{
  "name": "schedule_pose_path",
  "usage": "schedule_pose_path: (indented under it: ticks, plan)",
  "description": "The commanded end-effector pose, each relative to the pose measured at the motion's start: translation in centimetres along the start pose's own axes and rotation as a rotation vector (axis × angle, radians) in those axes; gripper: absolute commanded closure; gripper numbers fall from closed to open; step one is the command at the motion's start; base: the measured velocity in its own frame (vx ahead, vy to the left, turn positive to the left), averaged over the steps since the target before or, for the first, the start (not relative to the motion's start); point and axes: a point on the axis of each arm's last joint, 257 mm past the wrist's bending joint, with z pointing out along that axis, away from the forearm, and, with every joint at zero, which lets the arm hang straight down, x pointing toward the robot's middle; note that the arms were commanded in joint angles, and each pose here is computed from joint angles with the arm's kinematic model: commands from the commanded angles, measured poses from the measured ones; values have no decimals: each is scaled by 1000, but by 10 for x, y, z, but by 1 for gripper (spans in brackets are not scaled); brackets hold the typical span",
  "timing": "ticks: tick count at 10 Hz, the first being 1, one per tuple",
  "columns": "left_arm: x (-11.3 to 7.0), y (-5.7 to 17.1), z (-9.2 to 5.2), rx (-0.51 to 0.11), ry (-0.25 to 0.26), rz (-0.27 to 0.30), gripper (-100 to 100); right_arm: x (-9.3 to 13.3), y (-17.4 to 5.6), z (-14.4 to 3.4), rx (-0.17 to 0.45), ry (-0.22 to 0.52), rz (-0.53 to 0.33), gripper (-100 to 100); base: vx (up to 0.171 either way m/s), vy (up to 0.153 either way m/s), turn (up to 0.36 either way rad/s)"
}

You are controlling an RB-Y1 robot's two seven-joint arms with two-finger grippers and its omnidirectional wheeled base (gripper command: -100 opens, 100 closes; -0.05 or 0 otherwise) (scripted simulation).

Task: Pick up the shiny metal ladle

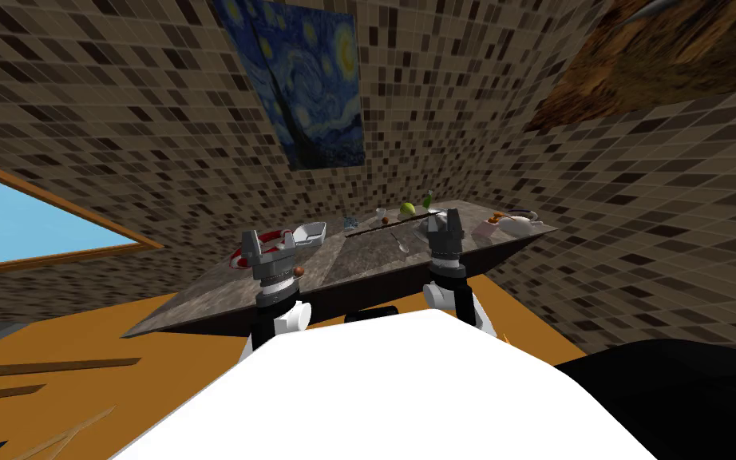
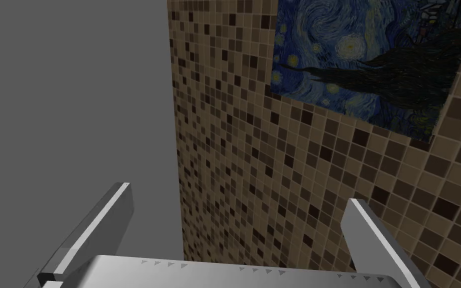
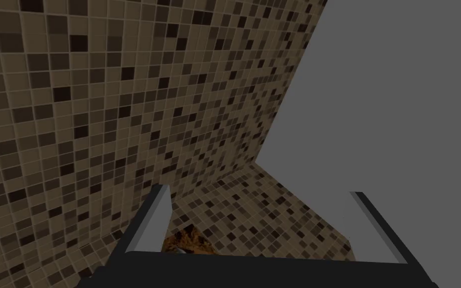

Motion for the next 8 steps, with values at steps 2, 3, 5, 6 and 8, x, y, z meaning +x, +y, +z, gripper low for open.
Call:
schedule_pose_path:
  ticks: [2, 3, 5, 6, 8]
  plan:
    - [0, 0, 0, 0, 0, 0, 0, 15, -3, -1, 5, 64, 14, -100, -91, -10, 85]
    - [0, 0, 0, 0, 0, 0, 0, 23, -5, -3, 11, 102, 24, -100, -143, -17, 117]
    - [0, 0, 0, 0, 0, 0, 0, 42, -13, -10, 35, 179, 55, -100, -166, -27, 150]
    - [0, 0, 0, 0, 0, 0, 0, 44, -13, -11, 35, 196, 50, -100, -148, -17, 69]
    - [0, 0, 0, 0, 0, 0, 0, 56, -19, -17, 54, 251, 64, -100, -120, -13, 104]
